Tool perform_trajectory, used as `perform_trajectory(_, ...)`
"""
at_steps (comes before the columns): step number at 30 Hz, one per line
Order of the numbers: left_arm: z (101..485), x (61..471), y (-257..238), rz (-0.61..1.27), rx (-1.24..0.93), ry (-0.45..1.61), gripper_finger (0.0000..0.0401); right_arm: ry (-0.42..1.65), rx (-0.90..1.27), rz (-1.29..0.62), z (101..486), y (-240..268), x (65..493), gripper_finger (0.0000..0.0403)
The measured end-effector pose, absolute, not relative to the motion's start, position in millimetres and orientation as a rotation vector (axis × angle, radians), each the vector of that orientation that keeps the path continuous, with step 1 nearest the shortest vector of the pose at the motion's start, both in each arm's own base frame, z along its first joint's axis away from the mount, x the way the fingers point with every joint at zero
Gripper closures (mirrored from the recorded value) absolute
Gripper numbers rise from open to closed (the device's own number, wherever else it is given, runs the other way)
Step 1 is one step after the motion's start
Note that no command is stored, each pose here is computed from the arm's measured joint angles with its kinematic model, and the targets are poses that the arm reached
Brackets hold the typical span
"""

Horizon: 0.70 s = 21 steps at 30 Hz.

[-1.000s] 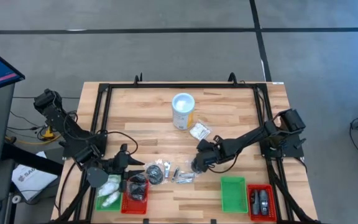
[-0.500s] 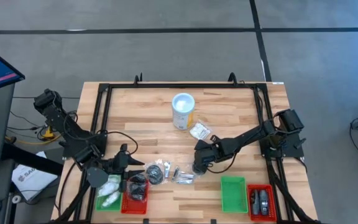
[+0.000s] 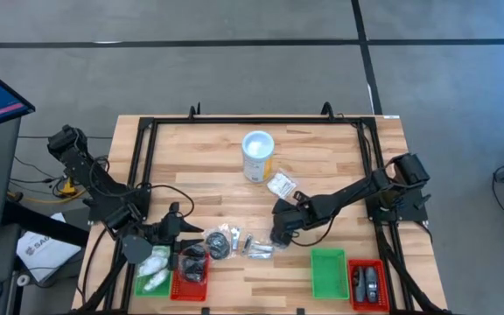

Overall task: Pick & Place Travel size toiletries
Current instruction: Put the hairbrush into the left red bin

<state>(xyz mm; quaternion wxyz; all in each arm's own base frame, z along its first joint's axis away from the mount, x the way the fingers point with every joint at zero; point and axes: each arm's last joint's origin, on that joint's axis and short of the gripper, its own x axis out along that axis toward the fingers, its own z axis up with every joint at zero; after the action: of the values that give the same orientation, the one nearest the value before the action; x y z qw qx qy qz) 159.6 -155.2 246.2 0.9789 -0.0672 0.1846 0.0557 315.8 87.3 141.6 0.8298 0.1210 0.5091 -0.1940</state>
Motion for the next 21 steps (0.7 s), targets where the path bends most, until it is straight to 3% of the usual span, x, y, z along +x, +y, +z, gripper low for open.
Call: perform_trajectory(21, 247.8, 162.0, -154.0, 0.133, -0.152, 0.349, 0.0284, 0.819, 0.154, -0.312, 226.8, 117.1, 320.5, 0.0403)
